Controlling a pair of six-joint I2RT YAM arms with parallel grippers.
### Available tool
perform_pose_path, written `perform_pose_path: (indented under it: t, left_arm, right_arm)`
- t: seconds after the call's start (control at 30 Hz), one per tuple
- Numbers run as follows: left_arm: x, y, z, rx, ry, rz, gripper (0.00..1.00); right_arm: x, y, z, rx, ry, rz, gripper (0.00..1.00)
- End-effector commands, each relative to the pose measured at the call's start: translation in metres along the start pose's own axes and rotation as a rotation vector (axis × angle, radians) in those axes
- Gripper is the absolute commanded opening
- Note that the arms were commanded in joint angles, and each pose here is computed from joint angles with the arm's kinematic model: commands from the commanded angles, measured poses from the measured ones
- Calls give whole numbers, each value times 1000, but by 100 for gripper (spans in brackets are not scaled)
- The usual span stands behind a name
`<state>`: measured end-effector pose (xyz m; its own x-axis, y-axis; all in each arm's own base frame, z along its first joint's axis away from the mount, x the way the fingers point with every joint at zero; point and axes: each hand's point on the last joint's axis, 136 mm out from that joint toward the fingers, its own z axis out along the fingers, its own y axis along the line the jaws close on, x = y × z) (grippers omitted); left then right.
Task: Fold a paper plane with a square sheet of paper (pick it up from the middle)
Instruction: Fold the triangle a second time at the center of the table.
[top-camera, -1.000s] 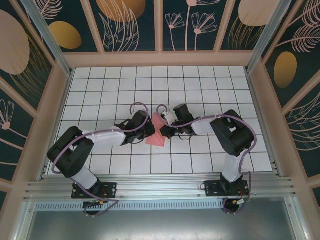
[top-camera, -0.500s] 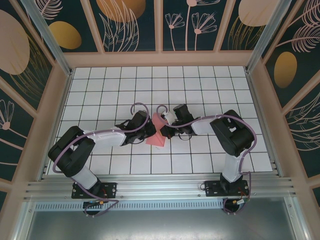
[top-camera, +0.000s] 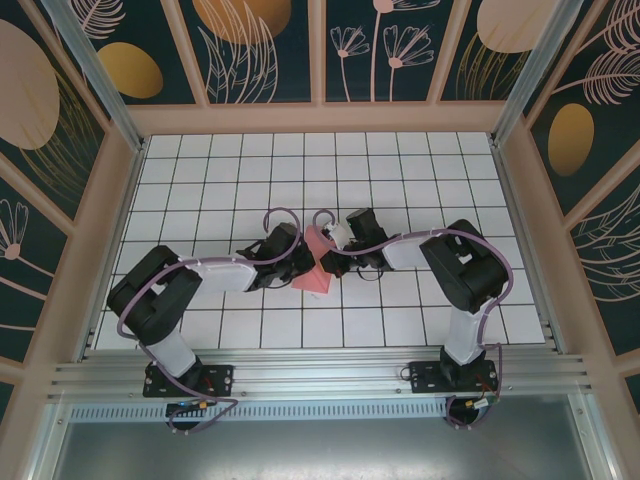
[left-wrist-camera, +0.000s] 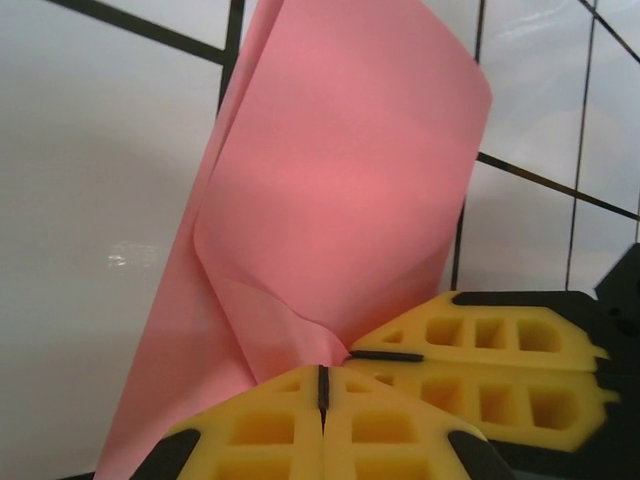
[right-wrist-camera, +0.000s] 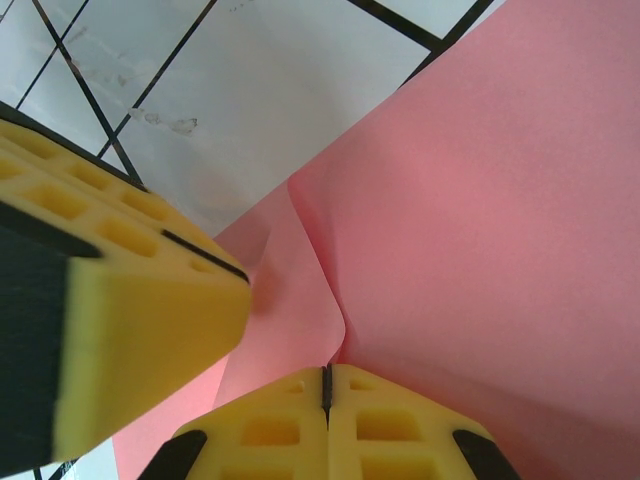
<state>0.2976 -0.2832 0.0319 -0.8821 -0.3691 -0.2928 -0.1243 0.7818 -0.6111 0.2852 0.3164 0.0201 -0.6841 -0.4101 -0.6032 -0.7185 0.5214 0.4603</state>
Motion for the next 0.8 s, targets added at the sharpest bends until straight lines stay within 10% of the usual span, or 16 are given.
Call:
perform_pose_path:
  t: [0.0, 0.77]
  left_arm:
    - [-4, -1, 4, 14, -14, -36, 4]
    - [21, 50, 15, -118, 35, -85, 0]
  right_arm:
    - [10, -2, 7, 2, 37, 3, 2]
    - [-37, 9, -45, 80, -101, 102, 23]
